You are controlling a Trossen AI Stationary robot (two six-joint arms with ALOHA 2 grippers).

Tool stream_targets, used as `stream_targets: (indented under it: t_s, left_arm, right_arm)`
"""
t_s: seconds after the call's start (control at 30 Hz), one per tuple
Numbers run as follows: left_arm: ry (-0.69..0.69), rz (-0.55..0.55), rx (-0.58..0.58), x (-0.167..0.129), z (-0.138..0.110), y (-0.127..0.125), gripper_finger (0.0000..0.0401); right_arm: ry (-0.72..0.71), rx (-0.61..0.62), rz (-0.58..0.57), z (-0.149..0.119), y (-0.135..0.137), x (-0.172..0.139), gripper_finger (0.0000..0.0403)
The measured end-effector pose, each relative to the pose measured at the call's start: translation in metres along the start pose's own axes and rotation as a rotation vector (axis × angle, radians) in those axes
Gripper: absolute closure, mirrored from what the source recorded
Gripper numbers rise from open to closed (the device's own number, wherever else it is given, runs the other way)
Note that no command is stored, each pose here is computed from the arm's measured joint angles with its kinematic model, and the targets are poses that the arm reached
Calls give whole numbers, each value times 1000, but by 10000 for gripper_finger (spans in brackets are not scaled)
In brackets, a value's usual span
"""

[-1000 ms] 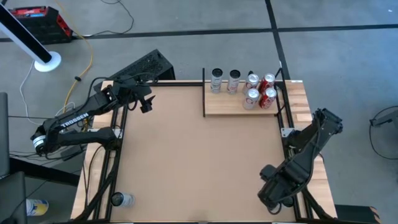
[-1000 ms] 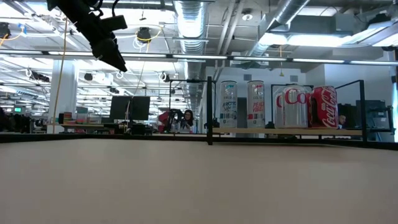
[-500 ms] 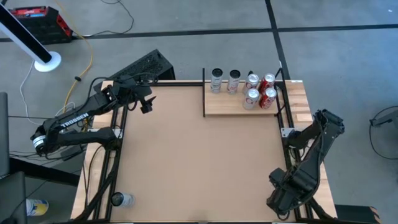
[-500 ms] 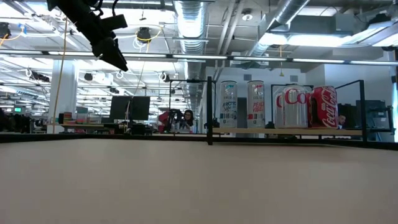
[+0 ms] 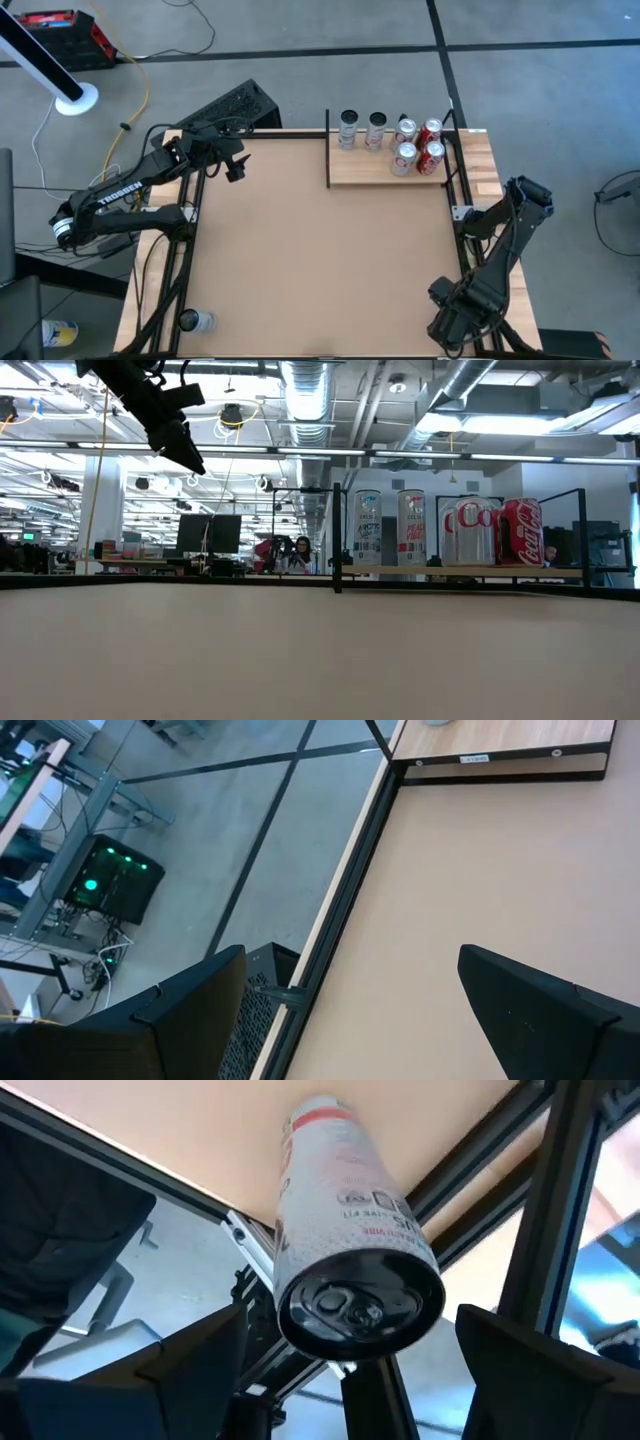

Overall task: Place canned beverage on shelf
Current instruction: Put the white and pink soda can on the shelf and align it with the other white and pink soda can

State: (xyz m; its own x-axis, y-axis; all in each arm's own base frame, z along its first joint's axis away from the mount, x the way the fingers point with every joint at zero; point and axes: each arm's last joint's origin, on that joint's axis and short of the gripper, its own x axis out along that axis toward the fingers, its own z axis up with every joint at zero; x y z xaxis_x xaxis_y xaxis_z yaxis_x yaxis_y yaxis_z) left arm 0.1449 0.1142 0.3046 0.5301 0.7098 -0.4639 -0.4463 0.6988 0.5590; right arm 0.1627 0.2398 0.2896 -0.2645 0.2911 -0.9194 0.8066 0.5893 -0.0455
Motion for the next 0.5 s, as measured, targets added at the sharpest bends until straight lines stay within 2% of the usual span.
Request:
stream_targets:
  t_s: [0.5]
  left_arm:
    - [-3,2,-1,0,0,0,51]
  right_arm:
    - [-35,-7,8,1,0,0,21]
